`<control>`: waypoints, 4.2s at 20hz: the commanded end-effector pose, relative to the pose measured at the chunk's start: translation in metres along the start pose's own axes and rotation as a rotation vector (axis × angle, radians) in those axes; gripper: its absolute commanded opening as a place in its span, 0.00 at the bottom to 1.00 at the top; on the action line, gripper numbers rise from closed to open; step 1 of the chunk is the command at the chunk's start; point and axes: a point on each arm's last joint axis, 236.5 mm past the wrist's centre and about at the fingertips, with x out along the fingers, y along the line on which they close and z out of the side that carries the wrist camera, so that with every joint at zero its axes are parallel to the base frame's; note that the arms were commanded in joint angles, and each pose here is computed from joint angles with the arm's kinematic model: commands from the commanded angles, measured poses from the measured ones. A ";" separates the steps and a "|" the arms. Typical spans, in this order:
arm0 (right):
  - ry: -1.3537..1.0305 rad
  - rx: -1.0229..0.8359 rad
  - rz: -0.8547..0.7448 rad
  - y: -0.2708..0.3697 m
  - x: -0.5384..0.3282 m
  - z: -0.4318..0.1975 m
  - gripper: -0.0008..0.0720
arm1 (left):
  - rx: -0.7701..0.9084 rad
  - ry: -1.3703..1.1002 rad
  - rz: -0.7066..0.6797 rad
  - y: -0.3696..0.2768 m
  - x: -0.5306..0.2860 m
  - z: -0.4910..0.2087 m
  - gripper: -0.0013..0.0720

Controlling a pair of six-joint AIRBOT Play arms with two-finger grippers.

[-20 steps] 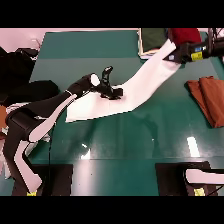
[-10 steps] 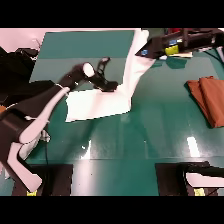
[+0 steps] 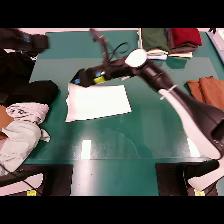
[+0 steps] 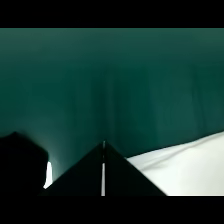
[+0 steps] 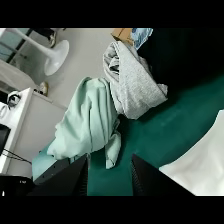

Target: Fold the shirts.

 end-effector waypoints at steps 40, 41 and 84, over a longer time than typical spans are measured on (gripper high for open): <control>-0.216 0.443 -0.964 -0.309 -0.490 -0.058 0.03 | 0.142 0.046 -0.446 -0.211 0.000 -0.064 0.05; -0.269 0.470 -1.008 -0.312 -0.522 -0.064 0.03 | 0.139 0.045 -0.448 -0.211 -0.001 -0.063 0.05; -0.496 0.833 -1.503 -0.195 -0.673 -0.260 0.83 | 0.161 0.089 -0.445 -0.209 -0.001 -0.075 0.05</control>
